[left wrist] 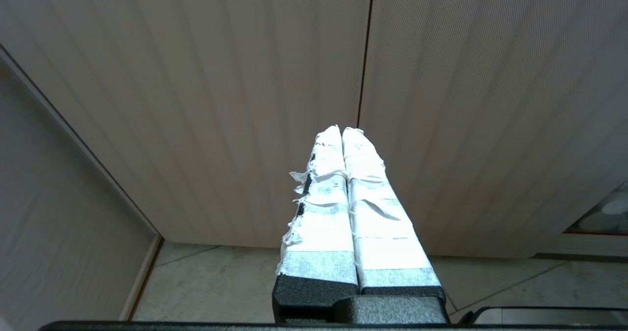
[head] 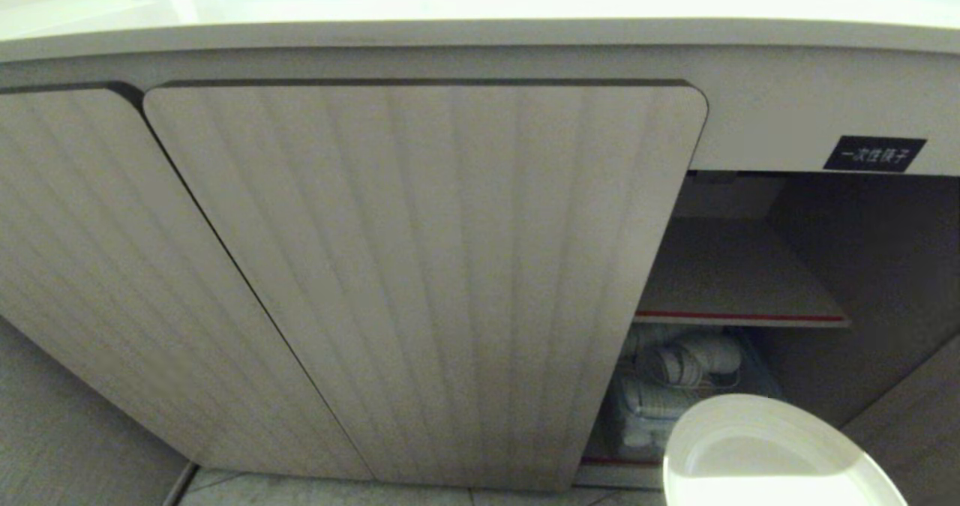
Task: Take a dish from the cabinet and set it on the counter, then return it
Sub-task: Put it back into the cabinet
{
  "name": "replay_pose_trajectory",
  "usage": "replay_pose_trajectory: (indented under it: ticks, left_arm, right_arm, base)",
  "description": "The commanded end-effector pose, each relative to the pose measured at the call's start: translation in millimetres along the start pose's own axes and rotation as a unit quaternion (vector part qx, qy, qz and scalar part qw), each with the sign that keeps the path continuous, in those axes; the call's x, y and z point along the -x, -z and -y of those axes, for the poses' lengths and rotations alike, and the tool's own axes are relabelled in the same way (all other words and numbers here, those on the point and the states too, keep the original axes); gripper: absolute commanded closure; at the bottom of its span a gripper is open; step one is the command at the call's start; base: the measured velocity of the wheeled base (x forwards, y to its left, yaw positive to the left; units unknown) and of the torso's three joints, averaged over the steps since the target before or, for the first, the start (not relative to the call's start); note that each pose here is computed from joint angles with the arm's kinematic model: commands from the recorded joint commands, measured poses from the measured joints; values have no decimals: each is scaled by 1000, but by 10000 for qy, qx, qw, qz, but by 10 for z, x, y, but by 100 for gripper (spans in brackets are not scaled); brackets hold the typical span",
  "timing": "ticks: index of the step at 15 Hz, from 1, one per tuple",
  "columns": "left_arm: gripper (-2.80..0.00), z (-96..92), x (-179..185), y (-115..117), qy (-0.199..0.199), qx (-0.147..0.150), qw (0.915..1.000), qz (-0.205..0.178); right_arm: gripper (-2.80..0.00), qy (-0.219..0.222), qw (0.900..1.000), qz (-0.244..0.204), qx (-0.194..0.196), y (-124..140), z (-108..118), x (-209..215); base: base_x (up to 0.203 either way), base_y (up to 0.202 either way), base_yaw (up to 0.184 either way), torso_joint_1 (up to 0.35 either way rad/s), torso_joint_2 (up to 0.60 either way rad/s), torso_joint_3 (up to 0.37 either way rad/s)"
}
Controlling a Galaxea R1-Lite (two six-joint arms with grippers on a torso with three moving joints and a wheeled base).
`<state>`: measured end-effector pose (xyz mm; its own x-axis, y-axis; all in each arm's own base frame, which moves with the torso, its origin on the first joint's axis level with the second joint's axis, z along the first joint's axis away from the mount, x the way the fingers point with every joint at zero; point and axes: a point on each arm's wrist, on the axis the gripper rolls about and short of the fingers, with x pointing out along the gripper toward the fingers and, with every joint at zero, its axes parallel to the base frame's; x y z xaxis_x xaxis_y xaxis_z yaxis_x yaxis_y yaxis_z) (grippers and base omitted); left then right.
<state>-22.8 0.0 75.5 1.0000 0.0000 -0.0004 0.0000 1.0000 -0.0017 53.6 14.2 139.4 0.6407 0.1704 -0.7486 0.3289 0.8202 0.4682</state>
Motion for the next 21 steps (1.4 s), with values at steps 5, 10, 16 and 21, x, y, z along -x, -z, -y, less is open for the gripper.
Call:
replay_pose_trajectory:
  ticks: [5,10,16,21]
  left_arm:
    - [0,0,0,0,0,-1,10000,2]
    - [0,0,0,0,0,-1,10000,2]
    - [0,0,0,0,0,-1,10000,2]
    - [0,0,0,0,0,-1,10000,2]
  right_arm:
    - [0,260,9989,149,-373,-115,-31,-17]
    - [0,524,9958,276,-692,-216,-29,-58]
    - [0,542,9929,544,-914,-396,-71,-196]
    - [0,616,9912,579,-1022,-540,-101,-353]
  base:
    - [0,0,0,0,0,0]
    - [0,0,0,0,0,0]
    - [0,0,0,0,0,0]
    - [0,0,0,0,0,0]
